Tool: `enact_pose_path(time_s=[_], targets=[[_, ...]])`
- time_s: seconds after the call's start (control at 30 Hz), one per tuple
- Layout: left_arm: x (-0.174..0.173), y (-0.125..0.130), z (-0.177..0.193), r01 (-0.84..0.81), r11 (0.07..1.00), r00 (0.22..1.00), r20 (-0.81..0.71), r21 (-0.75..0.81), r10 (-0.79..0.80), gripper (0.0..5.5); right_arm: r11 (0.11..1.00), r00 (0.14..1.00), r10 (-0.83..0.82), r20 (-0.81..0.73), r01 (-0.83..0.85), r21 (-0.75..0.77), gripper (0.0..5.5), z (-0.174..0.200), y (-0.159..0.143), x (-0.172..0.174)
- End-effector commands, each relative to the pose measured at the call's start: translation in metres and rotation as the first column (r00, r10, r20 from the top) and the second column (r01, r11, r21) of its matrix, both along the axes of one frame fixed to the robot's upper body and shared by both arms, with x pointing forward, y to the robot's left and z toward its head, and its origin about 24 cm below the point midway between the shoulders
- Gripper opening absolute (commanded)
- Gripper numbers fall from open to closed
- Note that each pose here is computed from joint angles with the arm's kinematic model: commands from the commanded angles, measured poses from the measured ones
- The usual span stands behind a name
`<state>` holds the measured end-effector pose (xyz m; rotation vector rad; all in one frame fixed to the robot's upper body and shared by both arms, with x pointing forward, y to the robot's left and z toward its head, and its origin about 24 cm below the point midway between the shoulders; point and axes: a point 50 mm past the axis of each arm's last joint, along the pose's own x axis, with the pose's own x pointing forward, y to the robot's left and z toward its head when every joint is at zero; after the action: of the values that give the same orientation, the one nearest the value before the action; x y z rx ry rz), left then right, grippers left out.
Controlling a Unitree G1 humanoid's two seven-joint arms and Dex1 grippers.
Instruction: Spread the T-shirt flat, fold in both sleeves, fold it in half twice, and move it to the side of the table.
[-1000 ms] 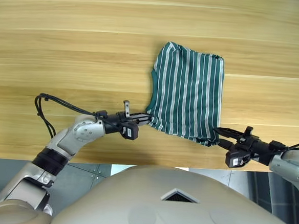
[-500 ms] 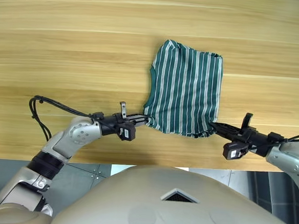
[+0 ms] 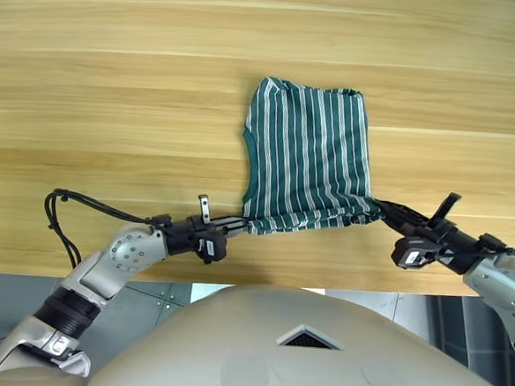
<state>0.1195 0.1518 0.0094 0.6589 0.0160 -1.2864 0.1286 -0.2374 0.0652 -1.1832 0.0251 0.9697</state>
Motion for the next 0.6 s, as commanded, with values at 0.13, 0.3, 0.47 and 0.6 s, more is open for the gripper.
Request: enact_pose_path(time_s=[0.13,0.3,0.47,0.6], targets=[[0.051,-0.005,0.015,-0.138,0.988,0.969,0.197,-0.074,0.15,0.0,0.998,0.99,-0.069,0.122,0.067,0.021,0.12,0.012,-0.005,0.032],[0.089,-0.015,0.022,-0.207,0.97,0.932,0.276,-0.126,0.234,0.0,0.996,0.98,-0.08,0.185,0.069,0.063,0.12,0.009,0.003,0.059],[0.111,-0.022,0.022,-0.231,0.963,0.916,0.301,-0.14,0.264,0.0,0.995,0.965,-0.09,0.248,0.074,0.073,0.12,0.015,0.005,0.086],[0.131,-0.027,0.021,-0.252,0.956,0.901,0.322,-0.151,0.289,0.0,0.993,0.949,-0.112,0.296,0.094,0.072,0.12,0.017,0.006,0.112]])
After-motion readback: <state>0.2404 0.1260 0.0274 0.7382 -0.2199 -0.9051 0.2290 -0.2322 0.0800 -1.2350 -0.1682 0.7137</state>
